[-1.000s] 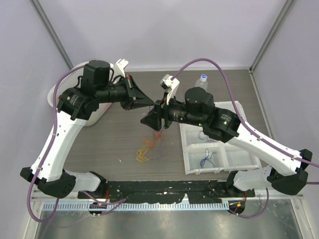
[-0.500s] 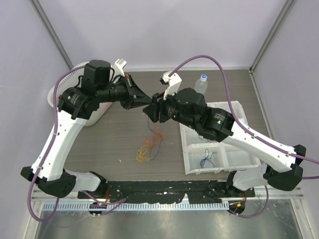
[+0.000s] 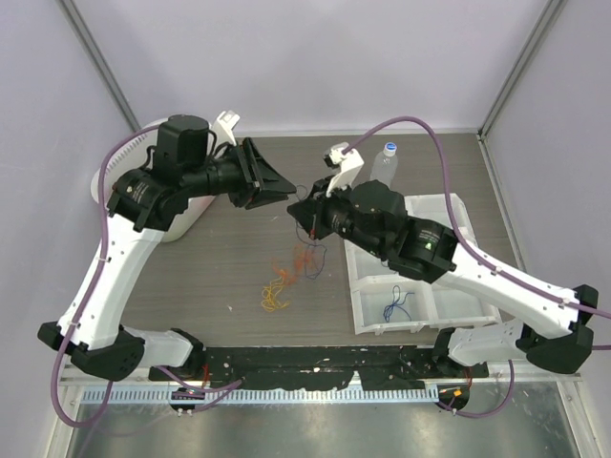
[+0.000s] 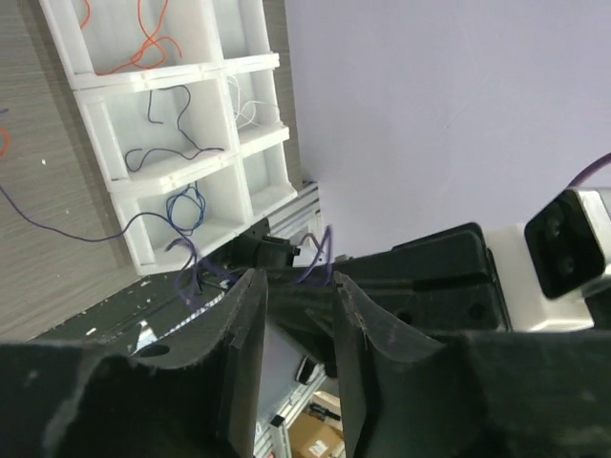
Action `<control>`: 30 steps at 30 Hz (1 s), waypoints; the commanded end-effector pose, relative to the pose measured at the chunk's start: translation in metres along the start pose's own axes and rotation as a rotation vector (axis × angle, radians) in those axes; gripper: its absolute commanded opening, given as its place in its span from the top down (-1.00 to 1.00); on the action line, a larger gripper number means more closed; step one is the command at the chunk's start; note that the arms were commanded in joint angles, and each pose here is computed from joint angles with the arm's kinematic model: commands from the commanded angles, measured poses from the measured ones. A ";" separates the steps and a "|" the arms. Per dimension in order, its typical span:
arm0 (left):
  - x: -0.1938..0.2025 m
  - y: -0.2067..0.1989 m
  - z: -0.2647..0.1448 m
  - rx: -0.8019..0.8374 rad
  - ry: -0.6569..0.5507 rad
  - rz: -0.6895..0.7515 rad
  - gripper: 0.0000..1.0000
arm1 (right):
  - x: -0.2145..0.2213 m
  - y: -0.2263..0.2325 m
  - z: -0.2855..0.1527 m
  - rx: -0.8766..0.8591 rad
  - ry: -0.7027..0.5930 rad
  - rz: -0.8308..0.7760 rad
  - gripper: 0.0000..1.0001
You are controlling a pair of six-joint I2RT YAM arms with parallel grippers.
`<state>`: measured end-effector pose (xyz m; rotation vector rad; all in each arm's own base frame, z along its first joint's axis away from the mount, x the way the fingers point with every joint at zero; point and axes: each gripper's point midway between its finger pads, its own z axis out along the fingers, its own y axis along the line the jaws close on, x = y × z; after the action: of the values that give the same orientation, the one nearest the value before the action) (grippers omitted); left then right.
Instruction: Untangle the cables
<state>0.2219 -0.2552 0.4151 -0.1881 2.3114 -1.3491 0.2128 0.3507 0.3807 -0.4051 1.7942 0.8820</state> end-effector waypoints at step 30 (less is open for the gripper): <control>-0.017 -0.016 -0.032 0.071 -0.199 0.058 -0.50 | -0.001 -0.219 -0.108 0.767 -0.279 0.096 0.99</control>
<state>0.2216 -0.2331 0.4336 -0.2333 2.1503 -1.2831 0.2813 0.1216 0.3188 0.2230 1.7473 0.1509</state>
